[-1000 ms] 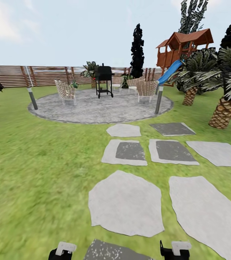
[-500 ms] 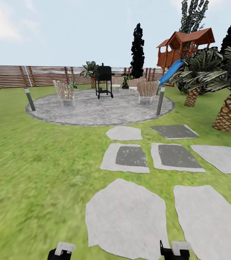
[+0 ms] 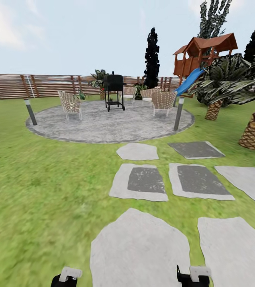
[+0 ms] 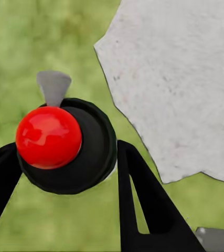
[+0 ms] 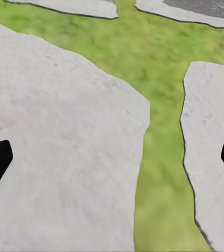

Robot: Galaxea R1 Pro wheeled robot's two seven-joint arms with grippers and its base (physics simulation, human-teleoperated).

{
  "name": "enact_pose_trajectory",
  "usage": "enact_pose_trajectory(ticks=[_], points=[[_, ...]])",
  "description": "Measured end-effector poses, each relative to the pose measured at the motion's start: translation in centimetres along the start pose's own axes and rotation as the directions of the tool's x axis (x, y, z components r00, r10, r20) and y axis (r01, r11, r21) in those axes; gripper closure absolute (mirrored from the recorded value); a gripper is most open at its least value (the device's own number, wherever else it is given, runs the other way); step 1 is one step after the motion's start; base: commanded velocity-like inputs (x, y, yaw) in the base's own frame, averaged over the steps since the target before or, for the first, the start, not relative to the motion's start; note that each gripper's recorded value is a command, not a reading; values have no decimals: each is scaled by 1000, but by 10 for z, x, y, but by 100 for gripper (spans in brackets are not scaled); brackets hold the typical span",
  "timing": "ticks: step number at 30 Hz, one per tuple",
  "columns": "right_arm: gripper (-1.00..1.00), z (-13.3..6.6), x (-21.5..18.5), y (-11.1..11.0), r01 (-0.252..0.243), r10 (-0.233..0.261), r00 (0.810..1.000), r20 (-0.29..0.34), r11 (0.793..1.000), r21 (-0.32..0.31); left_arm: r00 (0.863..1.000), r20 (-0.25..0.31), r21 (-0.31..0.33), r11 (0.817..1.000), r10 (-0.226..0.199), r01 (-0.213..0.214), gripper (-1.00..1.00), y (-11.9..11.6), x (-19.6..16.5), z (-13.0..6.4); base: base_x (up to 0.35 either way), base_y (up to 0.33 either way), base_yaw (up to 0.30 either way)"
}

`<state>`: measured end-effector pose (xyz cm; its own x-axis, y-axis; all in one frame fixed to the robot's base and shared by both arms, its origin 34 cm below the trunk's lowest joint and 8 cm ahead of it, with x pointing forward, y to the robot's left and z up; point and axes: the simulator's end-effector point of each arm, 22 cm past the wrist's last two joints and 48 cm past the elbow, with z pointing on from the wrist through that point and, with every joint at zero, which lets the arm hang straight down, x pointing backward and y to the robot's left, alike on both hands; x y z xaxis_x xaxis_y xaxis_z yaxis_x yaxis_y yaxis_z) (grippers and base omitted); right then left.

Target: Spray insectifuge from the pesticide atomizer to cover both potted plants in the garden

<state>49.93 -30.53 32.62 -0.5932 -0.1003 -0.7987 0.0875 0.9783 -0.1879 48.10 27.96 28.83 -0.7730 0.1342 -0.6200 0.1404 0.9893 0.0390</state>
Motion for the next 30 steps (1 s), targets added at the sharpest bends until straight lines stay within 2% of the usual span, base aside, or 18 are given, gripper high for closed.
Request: enact_pose_trajectory(ticks=[13, 30], points=[[-100, 0, 0, 0, 0, 0, 1000, -1, 1000, 0, 1000, 1, -16, 1000, -19, 20, 100, 9, 0, -1, 340, 0, 0], [-100, 0, 0, 1, 0, 0, 1000, -1, 1000, -3, 1000, 2, -16, 1000, -21, 21, 100, 9, 0, -1, 340, 0, 0]])
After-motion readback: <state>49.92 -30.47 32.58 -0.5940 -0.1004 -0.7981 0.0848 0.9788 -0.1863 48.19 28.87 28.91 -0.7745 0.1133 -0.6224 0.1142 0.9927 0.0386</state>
